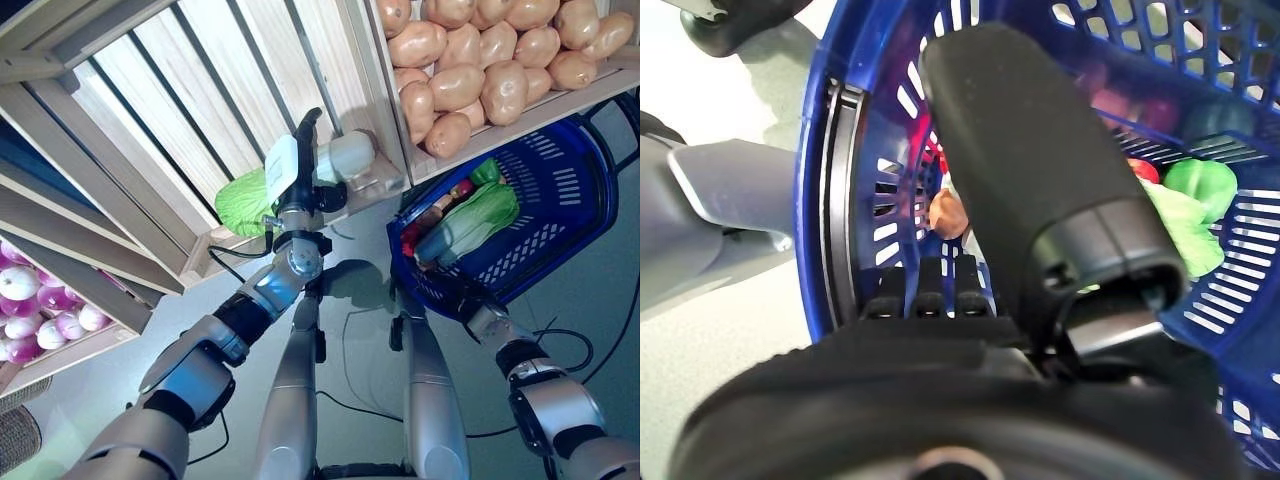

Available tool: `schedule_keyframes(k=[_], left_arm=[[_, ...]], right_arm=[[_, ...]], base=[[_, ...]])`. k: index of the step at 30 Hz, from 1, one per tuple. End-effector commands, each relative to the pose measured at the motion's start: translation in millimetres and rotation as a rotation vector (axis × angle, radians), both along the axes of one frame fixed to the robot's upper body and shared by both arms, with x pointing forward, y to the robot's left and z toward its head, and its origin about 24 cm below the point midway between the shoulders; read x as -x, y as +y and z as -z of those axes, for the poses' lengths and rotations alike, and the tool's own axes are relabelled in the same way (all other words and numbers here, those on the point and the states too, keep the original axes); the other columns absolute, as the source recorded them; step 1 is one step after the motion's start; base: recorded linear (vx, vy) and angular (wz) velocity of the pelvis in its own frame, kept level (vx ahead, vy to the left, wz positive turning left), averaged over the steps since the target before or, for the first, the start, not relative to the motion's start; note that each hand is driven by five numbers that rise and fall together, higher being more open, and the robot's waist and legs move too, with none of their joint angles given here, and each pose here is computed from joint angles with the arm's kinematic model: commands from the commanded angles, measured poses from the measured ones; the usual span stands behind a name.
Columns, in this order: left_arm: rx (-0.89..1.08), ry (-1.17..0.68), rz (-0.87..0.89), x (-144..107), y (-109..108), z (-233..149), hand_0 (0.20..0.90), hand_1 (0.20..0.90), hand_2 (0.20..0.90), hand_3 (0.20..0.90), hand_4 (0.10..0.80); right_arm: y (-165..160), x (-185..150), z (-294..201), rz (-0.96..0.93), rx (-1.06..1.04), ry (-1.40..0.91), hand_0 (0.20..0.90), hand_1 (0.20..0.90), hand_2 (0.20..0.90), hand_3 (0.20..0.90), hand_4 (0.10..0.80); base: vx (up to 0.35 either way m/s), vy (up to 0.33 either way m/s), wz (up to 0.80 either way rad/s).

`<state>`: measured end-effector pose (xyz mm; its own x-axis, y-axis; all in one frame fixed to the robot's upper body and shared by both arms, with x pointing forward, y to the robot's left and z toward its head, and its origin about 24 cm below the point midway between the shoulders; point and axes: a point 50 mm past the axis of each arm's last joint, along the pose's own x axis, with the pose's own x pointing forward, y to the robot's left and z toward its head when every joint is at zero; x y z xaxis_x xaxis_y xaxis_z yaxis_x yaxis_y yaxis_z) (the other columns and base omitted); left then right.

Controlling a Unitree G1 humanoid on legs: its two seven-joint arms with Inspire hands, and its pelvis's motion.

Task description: Put vegetables into the basket

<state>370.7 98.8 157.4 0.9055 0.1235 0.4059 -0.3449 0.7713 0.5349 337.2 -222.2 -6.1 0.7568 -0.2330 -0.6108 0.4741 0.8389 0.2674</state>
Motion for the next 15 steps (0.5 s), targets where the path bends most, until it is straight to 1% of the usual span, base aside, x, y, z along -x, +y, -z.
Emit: schedule_keyframes(k=[1, 15], left_arm=[[0.032, -0.105, 0.103, -9.3, -33.4, -42.7, 0.3, 0.3, 0.3, 0.3, 0.4], [-0.028, -0.138, 0.114, -10.0, -37.4, -50.3, 0.3, 0.3, 0.3, 0.3, 0.4]], right_arm=[[-2.2, 9.4, 10.9, -0.025, 0.081, 0.076, 0.9, 0.9, 0.9, 0.9, 0.8], [-1.4, 13.0, 16.2, -0.025, 0.093, 0.086, 0.9, 0.9, 0.9, 0.9, 0.8]], base=[[-0.003, -0.015, 0.04], [0.0, -0.001, 0.0]])
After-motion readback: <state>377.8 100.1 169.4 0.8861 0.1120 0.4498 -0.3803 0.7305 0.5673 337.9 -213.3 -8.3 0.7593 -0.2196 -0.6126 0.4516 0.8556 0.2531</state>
